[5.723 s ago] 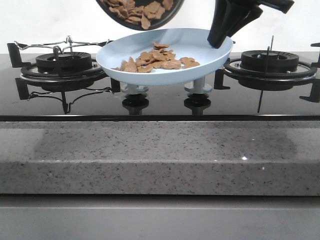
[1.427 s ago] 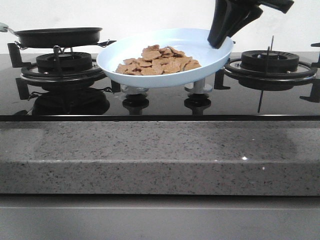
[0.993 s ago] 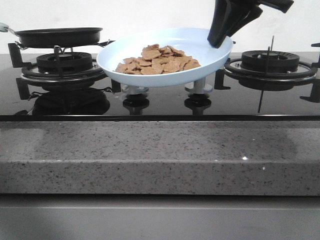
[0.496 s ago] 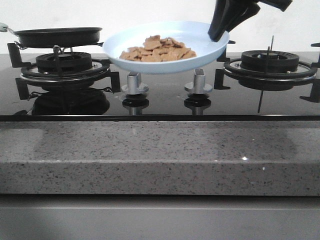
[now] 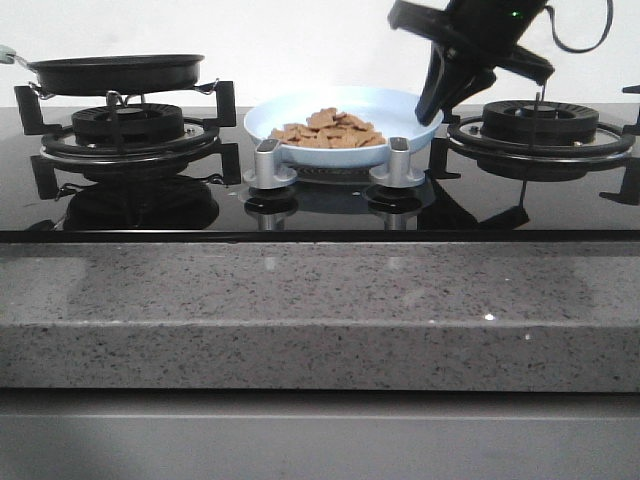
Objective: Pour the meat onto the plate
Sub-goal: 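Lower the plate of meat between the knobs and open the right gripper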
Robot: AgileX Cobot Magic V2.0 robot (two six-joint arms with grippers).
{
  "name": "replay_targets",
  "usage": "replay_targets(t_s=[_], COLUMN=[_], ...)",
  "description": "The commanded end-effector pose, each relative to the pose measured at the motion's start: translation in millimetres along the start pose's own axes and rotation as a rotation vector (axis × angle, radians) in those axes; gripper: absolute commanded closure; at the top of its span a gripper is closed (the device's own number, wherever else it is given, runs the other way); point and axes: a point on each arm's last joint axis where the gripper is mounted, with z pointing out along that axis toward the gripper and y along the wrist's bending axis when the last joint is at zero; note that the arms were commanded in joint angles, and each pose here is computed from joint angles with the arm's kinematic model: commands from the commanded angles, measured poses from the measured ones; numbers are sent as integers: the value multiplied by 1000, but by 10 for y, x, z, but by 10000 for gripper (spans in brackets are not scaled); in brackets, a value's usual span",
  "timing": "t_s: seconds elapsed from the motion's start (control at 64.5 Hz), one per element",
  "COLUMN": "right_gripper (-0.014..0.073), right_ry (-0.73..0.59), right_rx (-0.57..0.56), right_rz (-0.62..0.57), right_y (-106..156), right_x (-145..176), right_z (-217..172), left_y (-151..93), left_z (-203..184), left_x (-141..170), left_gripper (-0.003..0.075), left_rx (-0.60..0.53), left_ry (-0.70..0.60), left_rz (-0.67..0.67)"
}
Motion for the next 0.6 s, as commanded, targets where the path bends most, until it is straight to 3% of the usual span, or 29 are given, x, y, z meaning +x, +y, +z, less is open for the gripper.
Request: replay_targets(t_s=[0.0, 0.295, 0.481, 0.589], right_gripper=[620, 340, 351, 480], right_ry=[-125, -147, -155, -145], right_rx=[-47, -37, -41, -47], right_rz=[-10, -18, -42, -60], right_y=[172, 155, 186, 219], right_x=[-151, -196, -277, -311], right_z=[-379, -444, -658, -797], left_y=[30, 30, 30, 30], left_z=[-24, -24, -24, -24], left_x=[-147, -147, -147, -147], left_gripper=[741, 741, 741, 741], left_rx=[-32, -32, -32, -32], left_ry=[-87, -87, -87, -87], left_rz=[-25, -25, -25, -25])
